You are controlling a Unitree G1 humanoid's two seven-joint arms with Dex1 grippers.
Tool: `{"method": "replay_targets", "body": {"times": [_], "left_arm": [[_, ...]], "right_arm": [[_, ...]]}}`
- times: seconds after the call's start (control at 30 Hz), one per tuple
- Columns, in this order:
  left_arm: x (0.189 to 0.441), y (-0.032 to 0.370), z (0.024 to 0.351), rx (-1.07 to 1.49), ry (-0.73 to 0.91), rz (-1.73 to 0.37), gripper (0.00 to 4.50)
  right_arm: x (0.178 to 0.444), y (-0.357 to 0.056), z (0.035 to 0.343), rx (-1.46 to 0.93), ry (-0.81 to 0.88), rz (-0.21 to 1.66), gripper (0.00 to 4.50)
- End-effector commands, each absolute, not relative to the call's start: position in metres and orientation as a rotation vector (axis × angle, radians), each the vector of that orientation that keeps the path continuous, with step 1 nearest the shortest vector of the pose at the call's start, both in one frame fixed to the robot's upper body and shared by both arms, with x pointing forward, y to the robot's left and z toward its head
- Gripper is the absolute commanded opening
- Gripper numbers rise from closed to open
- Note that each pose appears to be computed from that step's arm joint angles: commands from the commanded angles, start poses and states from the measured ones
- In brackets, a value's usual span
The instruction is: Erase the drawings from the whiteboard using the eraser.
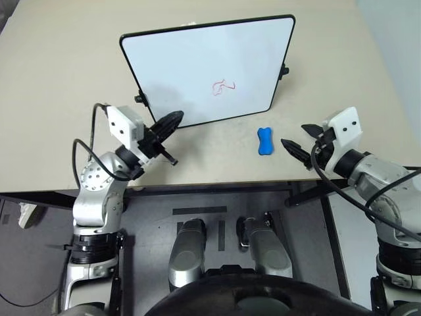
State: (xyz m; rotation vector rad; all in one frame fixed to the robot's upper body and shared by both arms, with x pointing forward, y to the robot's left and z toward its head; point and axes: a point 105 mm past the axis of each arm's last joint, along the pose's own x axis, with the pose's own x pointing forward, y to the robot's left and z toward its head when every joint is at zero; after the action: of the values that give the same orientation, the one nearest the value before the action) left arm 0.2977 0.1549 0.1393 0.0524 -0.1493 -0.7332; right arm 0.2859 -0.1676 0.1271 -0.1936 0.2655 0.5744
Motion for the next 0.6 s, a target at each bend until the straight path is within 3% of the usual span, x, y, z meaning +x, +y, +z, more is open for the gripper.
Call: {"method": "replay_targets", "body": {"times": [0.03, 0.27, 0.4, 0.6], "left_arm": [[0.296, 0.151, 0.155, 0.074, -0.213, -0.743, 0.00], [0.295, 0.153, 0.153, 0.080, -0.209, -0.733, 0.00], [0.296, 0.162, 0.150, 0.094, -0.195, -0.716, 0.00], [0.303, 0.165, 0.150, 0.106, -0.189, -0.718, 0.00]], "right_arm": [[0.287, -0.164, 0.137, -0.220, 0.220, 0.586, 3.55], [0.286, -0.157, 0.140, -0.193, 0.227, 0.602, 3.55], [0.277, -0.141, 0.136, -0.141, 0.282, 0.651, 4.48], [0.296, -0.134, 0.135, -0.145, 0.373, 0.514, 4.48]]}}
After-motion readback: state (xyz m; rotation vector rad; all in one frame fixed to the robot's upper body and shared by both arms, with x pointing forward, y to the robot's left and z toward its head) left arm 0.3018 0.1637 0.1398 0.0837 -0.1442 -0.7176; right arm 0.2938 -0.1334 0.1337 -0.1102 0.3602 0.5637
